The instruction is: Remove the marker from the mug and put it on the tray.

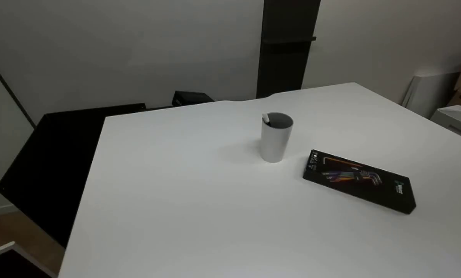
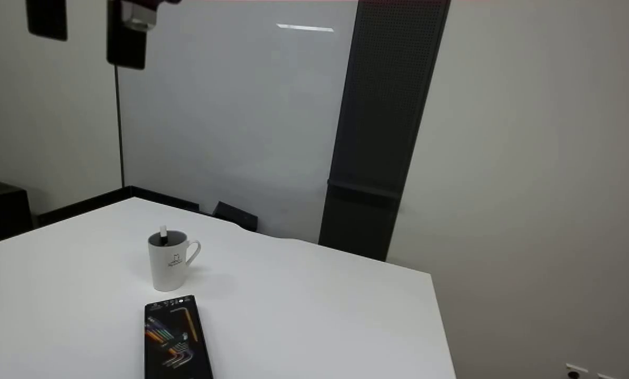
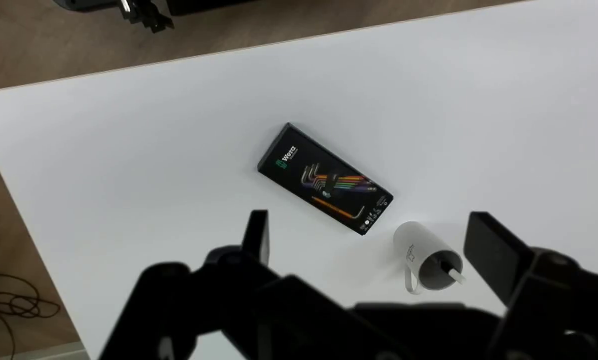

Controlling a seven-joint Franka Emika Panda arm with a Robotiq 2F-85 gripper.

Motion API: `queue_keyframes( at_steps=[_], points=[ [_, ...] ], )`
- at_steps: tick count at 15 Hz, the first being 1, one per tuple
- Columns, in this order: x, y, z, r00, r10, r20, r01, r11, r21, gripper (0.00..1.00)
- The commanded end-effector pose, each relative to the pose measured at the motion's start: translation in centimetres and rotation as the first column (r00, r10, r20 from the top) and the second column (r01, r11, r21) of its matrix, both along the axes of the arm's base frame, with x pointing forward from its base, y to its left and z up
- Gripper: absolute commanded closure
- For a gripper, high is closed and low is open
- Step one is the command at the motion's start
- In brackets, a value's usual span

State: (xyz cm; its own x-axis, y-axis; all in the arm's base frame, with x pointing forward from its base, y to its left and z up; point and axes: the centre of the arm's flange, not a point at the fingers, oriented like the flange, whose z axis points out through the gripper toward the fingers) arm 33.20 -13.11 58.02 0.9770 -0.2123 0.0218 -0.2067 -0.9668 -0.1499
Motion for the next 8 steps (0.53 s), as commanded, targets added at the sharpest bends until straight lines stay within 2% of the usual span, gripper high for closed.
queue_keyframes(
  at_steps=[1,8],
  points=[
    [2.6,-1.2,-0.5,0.999,0.041,-0.011,-0.041,0.999,-0.004,0.00],
    [12.8,-5.5,-4.8,0.988,0.140,-0.061,-0.143,0.989,-0.042,0.00]
  ],
)
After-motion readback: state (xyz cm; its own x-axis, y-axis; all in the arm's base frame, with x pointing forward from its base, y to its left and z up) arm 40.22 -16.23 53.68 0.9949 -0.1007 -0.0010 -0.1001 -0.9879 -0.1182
